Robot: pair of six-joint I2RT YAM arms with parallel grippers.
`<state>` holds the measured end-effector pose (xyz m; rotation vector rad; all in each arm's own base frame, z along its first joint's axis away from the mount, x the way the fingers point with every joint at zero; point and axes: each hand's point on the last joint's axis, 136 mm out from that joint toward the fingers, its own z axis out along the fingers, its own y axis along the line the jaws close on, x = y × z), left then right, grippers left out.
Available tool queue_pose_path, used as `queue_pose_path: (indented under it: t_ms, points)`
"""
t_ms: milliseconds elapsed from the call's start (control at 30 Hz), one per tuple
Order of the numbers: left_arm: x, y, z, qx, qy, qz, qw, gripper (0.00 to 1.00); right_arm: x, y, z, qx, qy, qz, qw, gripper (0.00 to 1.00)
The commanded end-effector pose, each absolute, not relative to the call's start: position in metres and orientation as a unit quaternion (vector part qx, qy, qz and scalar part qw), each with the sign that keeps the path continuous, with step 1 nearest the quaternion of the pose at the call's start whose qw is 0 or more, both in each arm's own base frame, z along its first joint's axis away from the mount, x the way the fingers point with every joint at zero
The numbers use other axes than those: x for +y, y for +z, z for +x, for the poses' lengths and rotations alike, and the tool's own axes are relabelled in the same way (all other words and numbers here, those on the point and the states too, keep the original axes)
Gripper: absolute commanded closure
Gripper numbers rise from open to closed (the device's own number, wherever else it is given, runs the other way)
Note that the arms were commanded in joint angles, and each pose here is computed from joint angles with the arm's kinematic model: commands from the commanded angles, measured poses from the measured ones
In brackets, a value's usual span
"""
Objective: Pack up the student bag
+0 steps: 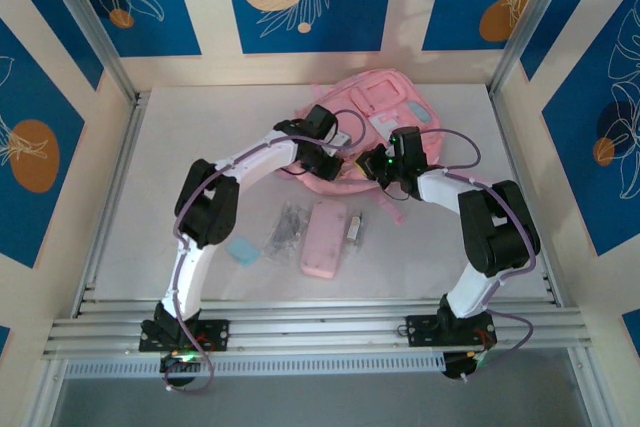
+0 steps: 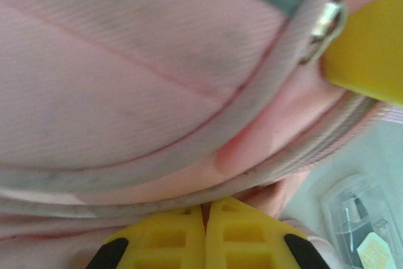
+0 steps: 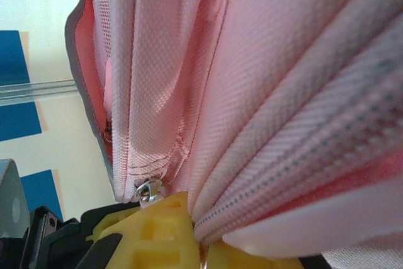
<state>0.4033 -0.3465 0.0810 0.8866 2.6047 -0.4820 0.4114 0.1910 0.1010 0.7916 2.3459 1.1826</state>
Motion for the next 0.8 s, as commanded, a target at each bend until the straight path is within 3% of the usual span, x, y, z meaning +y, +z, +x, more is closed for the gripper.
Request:
queue_pose_path:
  t_ms: [0, 500, 767]
  points:
    - [-0.264, 0.075, 0.426, 0.959, -0.051, 0.227, 0.16, 1.0, 0.186, 0.128, 0.41, 0.828, 0.438, 0.265, 0.228, 1.0]
    - [-0.238, 0.114, 0.458, 0.952, -0.029, 0.207, 0.222, 1.0, 0.174, 0.142, 0.42, 0.828, 0.443, 0.243, 0.245, 1.0]
    - [-0.292, 0.145, 0.404, 0.922, -0.215, 0.265, 0.184, 1.0, 0.143, 0.156, 0.442, 0.827, 0.459, 0.202, 0.253, 1.0]
